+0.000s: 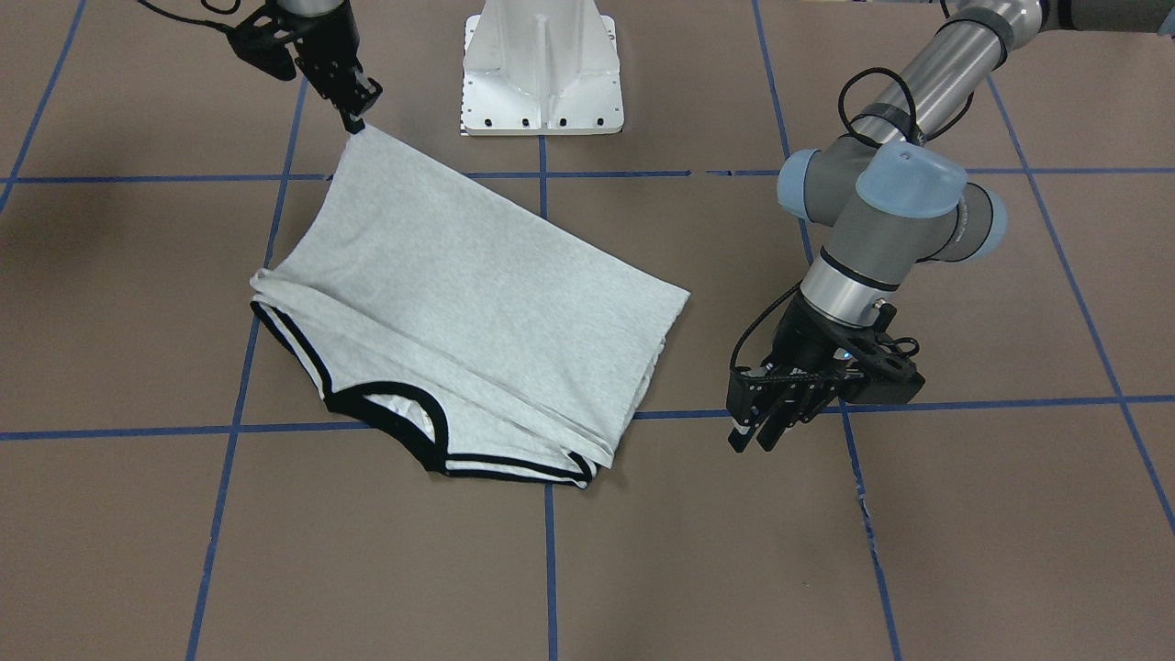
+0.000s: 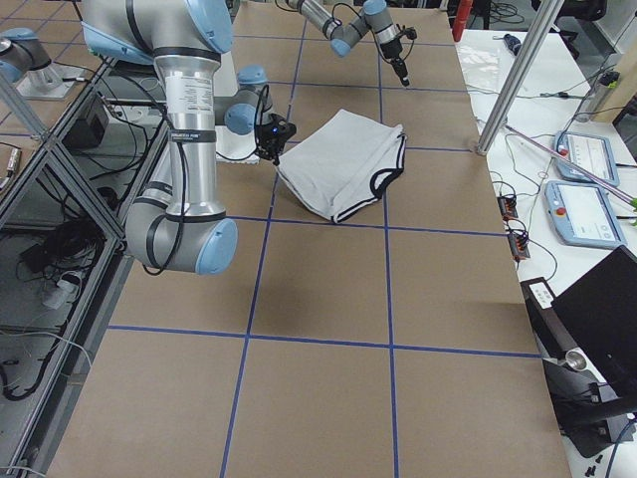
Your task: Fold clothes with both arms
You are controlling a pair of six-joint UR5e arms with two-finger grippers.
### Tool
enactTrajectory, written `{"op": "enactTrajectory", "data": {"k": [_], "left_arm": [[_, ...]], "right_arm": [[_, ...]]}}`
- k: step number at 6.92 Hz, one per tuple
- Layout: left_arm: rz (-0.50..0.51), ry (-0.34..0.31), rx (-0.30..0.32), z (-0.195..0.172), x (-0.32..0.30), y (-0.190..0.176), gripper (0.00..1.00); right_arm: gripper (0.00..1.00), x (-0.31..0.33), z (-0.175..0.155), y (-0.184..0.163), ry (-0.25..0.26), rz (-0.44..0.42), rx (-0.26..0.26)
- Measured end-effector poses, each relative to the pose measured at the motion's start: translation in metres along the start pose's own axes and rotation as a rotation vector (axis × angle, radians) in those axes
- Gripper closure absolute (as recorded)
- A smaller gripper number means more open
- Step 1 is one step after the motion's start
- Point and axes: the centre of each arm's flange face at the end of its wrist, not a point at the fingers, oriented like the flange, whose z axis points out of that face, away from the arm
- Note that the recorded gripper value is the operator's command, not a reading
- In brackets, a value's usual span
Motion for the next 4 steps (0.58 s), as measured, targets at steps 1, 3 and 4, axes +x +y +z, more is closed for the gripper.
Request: {"op": "enactTrajectory", "data": {"k": [1,3,4], "left_arm": [[-0.004,0.032,-0.051,-0.015,0.005,0.013,0.19],[-0.008,0.086,-0.187,-0.039,0.009,0.091,0.01],[-0.026,0.092,-0.252,-0.044,0.008,0.135,0.01]], "right_arm": [[0.0,0.016,-0.01,0.02,0.056,-0.04,-0.006],[0.0,0.003,-0.024,0.018,-0.002,-0.004,0.056],[0.0,-0.024,-0.038,-0.002,-0.077,0.059,0.095]]}}
